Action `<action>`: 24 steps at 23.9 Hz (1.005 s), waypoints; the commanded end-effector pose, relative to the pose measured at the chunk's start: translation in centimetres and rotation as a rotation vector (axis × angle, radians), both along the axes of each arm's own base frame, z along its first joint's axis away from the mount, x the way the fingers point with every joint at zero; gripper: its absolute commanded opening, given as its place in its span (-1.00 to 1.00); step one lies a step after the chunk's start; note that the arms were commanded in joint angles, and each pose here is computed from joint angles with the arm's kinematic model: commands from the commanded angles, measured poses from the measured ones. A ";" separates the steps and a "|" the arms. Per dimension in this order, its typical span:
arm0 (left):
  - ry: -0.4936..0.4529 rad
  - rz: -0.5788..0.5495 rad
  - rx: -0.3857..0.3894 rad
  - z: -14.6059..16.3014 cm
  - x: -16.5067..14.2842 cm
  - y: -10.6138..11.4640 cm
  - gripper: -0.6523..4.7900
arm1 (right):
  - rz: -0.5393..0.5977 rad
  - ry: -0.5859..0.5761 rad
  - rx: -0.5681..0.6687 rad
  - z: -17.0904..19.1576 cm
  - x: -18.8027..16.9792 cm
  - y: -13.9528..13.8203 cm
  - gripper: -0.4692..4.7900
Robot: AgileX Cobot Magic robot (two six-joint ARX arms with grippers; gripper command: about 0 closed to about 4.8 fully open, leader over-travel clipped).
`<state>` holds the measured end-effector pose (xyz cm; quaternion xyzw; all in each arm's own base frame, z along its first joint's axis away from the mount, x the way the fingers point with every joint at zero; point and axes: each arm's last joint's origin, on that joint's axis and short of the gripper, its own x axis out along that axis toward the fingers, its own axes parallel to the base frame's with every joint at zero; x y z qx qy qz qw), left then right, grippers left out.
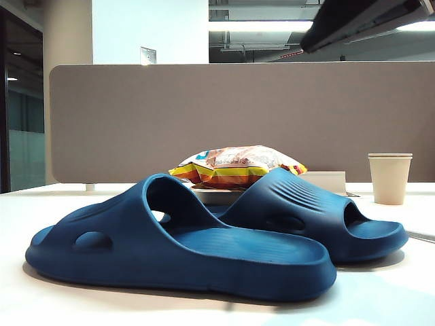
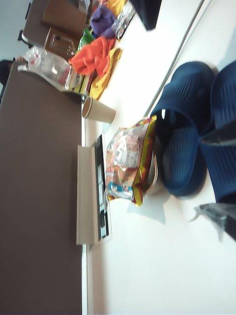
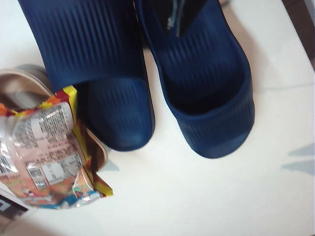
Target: Pick up a bag of chips and put them in the box.
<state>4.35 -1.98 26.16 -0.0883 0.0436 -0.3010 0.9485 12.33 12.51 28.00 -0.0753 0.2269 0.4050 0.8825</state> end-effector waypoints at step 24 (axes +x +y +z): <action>0.079 0.142 -0.086 -7.4 4.1 -0.3 -0.35 | 0.038 -0.058 0.056 -1.0 -1.4 1.8 -0.76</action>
